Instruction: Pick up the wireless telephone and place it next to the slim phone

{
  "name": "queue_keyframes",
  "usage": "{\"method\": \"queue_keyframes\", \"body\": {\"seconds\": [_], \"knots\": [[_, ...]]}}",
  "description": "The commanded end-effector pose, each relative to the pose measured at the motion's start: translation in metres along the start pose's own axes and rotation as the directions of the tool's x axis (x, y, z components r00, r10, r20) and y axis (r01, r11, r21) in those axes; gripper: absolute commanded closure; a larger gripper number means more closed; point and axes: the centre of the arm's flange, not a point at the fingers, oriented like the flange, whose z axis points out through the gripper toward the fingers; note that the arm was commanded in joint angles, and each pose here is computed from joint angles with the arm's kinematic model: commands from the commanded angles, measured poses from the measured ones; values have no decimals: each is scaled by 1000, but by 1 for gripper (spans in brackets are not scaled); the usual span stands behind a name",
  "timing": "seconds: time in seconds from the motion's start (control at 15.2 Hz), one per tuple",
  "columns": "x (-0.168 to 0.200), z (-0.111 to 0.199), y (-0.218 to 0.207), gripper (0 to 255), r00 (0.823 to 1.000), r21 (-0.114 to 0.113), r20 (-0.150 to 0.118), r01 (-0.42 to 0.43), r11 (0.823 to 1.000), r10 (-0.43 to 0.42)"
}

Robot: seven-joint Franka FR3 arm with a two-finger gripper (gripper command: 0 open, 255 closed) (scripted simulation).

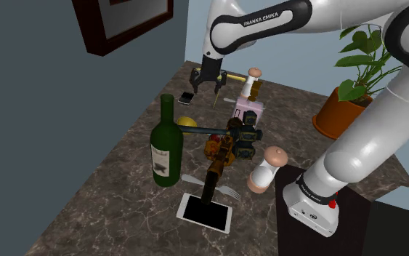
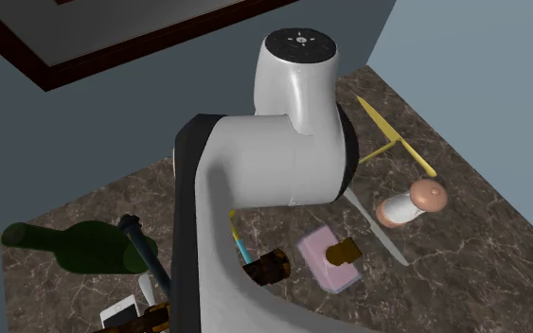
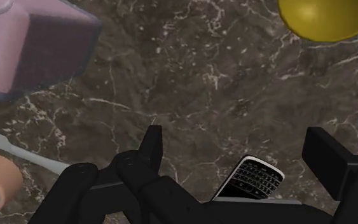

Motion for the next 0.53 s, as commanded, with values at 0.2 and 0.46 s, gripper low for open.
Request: {"method": "queue_keyframes", "body": {"seconds": [0.2, 0.46], "knots": [[55, 33, -20, 0, 990, 13, -13, -142, 990, 142], [99, 56, -29, 0, 968, 24, -22, -251, 968, 251]]}}
